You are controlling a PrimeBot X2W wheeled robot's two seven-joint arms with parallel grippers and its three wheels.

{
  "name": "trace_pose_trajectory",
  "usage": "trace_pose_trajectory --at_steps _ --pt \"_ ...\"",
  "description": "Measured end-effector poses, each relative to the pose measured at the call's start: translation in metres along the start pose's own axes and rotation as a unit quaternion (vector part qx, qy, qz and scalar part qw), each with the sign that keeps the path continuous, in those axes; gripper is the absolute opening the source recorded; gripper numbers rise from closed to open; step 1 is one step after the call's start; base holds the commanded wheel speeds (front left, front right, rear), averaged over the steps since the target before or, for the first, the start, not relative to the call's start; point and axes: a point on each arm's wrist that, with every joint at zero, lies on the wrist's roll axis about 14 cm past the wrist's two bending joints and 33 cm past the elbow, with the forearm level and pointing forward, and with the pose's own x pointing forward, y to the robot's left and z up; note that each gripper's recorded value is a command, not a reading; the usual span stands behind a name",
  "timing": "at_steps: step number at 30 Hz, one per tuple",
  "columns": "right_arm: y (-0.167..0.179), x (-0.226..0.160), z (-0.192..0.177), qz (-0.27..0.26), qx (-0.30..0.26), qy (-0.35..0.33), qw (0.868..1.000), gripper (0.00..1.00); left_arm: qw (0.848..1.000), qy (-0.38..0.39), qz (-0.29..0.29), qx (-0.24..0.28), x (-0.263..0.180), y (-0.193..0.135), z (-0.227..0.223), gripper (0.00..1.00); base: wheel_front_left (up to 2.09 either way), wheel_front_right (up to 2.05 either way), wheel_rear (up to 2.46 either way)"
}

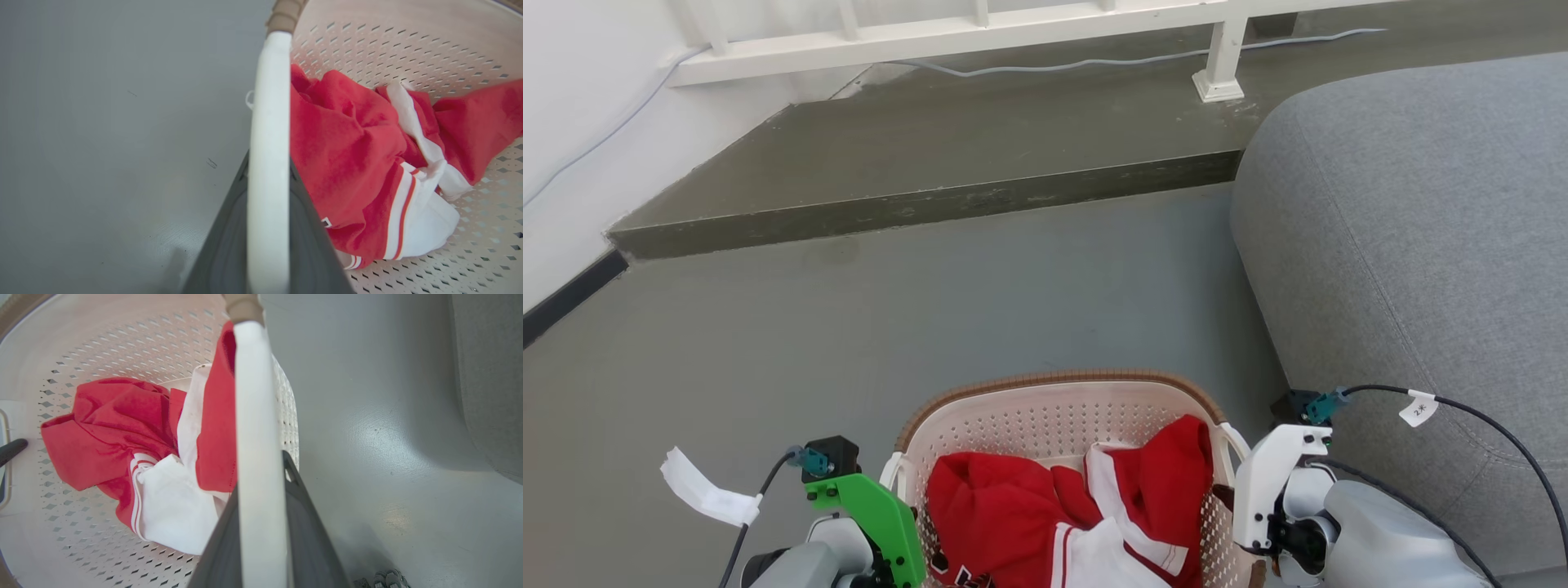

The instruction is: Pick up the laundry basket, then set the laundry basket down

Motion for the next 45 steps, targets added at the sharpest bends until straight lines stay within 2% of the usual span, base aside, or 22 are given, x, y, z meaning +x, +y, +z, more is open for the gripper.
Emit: trace_pose_trajectory --at_steps 26,45 --pt "-0.004 0.004 0.0 0.001 0.001 0.008 1.0 0.0 1.0 0.005 0.002 -0.006 0.007 0.002 -0.003 0.0 0.0 0.0 0.0" --pt "-0.022 0.031 0.052 -0.007 -0.001 -0.008 1.0 0.0 1.0 -0.014 -0.003 0.003 0.048 0.004 0.044 0.0 0.0 0.0 0.0"
